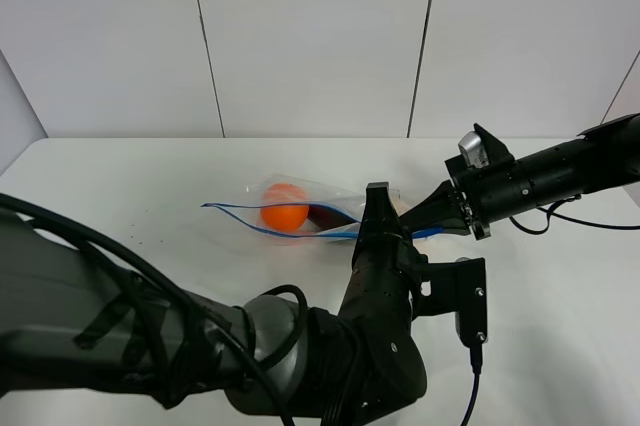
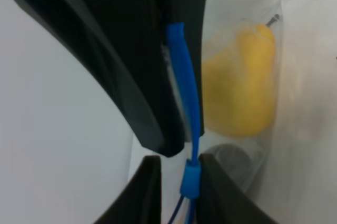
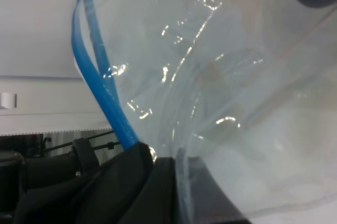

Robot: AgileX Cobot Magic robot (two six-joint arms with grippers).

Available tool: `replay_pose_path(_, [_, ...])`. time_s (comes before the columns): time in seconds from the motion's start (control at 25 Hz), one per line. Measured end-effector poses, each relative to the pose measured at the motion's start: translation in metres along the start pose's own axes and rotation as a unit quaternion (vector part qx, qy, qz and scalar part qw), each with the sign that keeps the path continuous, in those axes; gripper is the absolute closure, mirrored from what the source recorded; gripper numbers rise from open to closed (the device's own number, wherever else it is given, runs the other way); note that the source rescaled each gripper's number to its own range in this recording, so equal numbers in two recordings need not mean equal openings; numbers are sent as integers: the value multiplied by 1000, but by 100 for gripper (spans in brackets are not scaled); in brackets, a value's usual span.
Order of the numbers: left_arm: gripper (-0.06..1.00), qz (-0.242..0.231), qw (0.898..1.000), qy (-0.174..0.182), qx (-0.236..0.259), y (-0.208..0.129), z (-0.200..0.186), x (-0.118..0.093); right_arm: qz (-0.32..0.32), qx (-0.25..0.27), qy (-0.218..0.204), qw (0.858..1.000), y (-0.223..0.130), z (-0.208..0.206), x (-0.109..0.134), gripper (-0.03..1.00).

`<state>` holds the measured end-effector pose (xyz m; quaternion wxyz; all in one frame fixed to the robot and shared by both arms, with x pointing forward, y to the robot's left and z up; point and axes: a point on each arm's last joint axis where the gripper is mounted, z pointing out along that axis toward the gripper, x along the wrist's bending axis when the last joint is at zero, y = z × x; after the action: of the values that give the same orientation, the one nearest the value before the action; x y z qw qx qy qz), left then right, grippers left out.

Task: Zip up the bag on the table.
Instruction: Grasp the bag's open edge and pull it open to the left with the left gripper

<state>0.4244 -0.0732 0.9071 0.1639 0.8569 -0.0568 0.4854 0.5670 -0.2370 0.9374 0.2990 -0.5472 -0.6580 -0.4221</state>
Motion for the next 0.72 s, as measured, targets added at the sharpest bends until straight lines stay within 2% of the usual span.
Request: replay_pose_path(0.72, [79,9,1000,-4,-13,8,-8,-6,-1,3,-1,1000,-1,0,0,97])
